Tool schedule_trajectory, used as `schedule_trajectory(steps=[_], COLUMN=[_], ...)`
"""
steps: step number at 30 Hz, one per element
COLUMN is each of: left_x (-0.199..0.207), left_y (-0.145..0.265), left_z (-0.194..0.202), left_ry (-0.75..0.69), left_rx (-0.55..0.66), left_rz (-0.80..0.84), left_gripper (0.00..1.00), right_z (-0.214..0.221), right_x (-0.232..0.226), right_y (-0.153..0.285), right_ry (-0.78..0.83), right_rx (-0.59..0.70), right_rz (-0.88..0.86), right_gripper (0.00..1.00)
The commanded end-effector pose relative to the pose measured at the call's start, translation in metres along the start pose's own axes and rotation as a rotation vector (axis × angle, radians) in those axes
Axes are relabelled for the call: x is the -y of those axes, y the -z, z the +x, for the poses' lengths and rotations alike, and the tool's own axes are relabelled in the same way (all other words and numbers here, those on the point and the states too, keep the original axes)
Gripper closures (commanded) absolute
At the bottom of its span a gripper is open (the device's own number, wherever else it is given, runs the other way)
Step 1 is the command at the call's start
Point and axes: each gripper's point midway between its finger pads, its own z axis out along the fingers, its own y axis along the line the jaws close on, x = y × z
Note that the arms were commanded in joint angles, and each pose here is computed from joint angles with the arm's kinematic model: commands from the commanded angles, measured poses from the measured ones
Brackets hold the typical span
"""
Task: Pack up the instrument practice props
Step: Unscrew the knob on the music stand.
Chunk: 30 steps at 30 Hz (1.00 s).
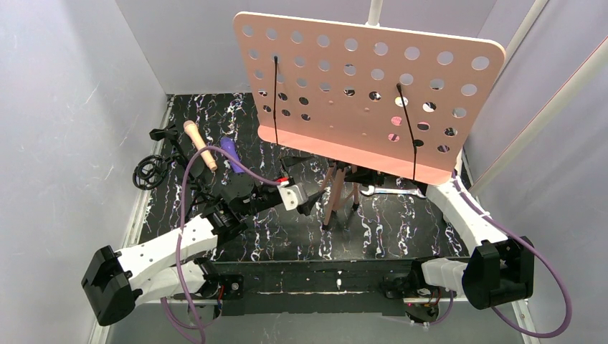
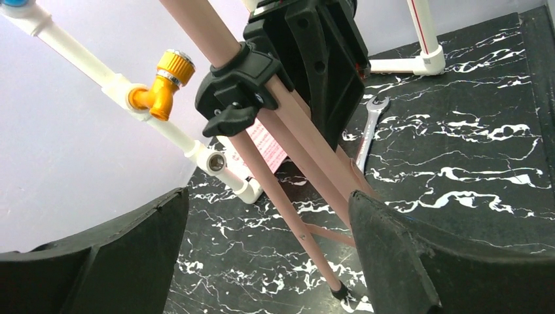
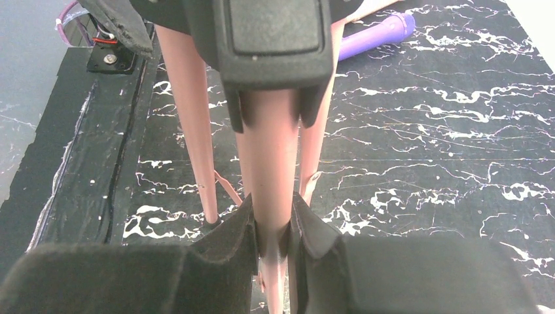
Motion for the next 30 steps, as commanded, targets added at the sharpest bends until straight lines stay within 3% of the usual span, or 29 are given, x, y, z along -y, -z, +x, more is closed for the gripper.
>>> schedule_trajectory(steps=[1,14,23,30], left_x=[-0.014,-0.016,-0.02,-0.026], left_y=[-0.008,-0.024,-0.034,-0.035], left_z=[-0.028,-0.047,-0.044,-0.042], left_ry=[-0.046,0.005,0.002,0.015], left_rx=[0.067,0.117,0.103,0.088], left_rz=[-0.007,0.034,0.025,-0.004], left_gripper=[0.13,0.38,0.46,0.57], right_z=[0.022,0.021,0.022,0.022], right_x=[-0.017,-0.019,-0.019,-0.019], right_y=[0.001,0.001,0.001,0.001], right_ry=[-0.126,-0.127,-0.131,-0.134], right_rx=[-0.027,-0.021,-0.017,-0.017], right_rz=[-0.023,-0.025,-0.027,-0.027], right_gripper=[0.99,0.99,0.99,0.99])
